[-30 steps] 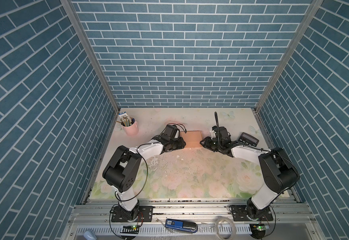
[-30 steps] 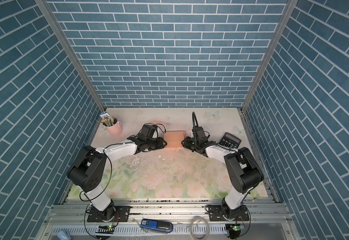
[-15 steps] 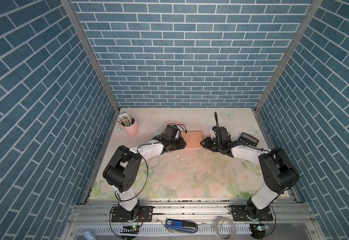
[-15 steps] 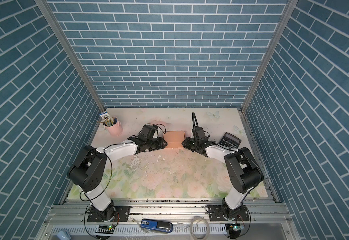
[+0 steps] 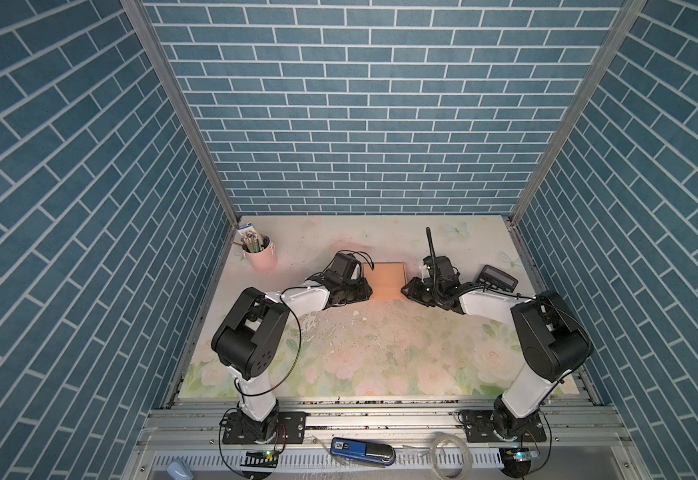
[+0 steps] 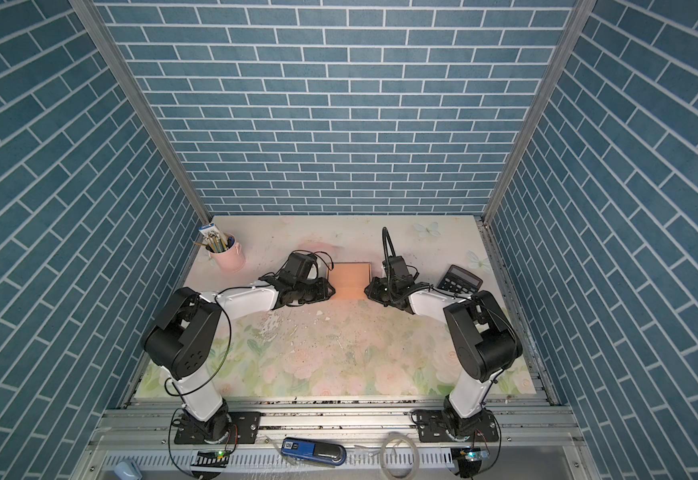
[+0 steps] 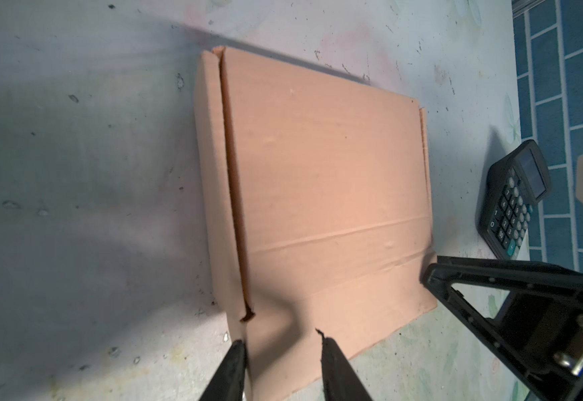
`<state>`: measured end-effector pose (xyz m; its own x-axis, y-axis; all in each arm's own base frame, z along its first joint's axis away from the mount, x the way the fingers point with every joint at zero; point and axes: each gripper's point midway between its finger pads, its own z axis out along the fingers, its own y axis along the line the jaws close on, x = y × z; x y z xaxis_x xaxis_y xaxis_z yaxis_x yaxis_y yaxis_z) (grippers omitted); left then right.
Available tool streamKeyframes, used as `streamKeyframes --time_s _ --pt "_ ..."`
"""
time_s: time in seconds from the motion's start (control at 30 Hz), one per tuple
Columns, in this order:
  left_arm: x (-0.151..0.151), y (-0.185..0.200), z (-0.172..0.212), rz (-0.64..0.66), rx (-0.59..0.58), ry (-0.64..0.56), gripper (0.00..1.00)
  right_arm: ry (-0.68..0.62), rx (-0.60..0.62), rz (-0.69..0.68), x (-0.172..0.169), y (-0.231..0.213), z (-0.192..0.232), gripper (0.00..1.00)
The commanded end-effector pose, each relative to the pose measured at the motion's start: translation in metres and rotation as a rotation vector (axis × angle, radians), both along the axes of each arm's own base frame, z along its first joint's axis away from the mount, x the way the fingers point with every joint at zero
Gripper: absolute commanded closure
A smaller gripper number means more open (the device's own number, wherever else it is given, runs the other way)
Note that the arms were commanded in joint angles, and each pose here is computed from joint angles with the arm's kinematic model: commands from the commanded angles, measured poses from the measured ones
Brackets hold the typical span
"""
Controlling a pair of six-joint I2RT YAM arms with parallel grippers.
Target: Fold the paper box
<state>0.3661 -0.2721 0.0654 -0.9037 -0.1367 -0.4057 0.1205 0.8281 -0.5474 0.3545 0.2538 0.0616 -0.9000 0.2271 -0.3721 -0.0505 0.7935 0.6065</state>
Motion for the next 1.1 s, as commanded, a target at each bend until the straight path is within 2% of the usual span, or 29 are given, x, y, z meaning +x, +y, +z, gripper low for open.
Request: streamKeyframes --time_s 0.0,0.33,0.7,0.8,1.07 --pt "-0.006 -0.006 -0.011 -0.022 -0.003 0.018 0.62 -0.005 -0.022 0.021 0.001 0.003 -0.005 0.72" --pt "-0.005 -0.007 -0.020 -0.026 0.011 0.032 0.61 -0.030 -0.054 0.020 0.009 0.001 -0.010 0.78" --pt "-0.003 -0.007 -0.025 -0.033 0.029 0.040 0.62 -0.113 -0.021 0.034 0.020 0.008 -0.009 0.82" --pt "-0.002 -0.005 -0.025 -0.032 0.030 0.042 0.62 -0.142 -0.030 0.047 0.022 0.008 -0.010 0.81" --pt "-0.003 -0.004 -0.023 -0.035 0.031 0.042 0.62 -0.213 -0.031 0.063 0.029 0.002 -0.009 0.70"
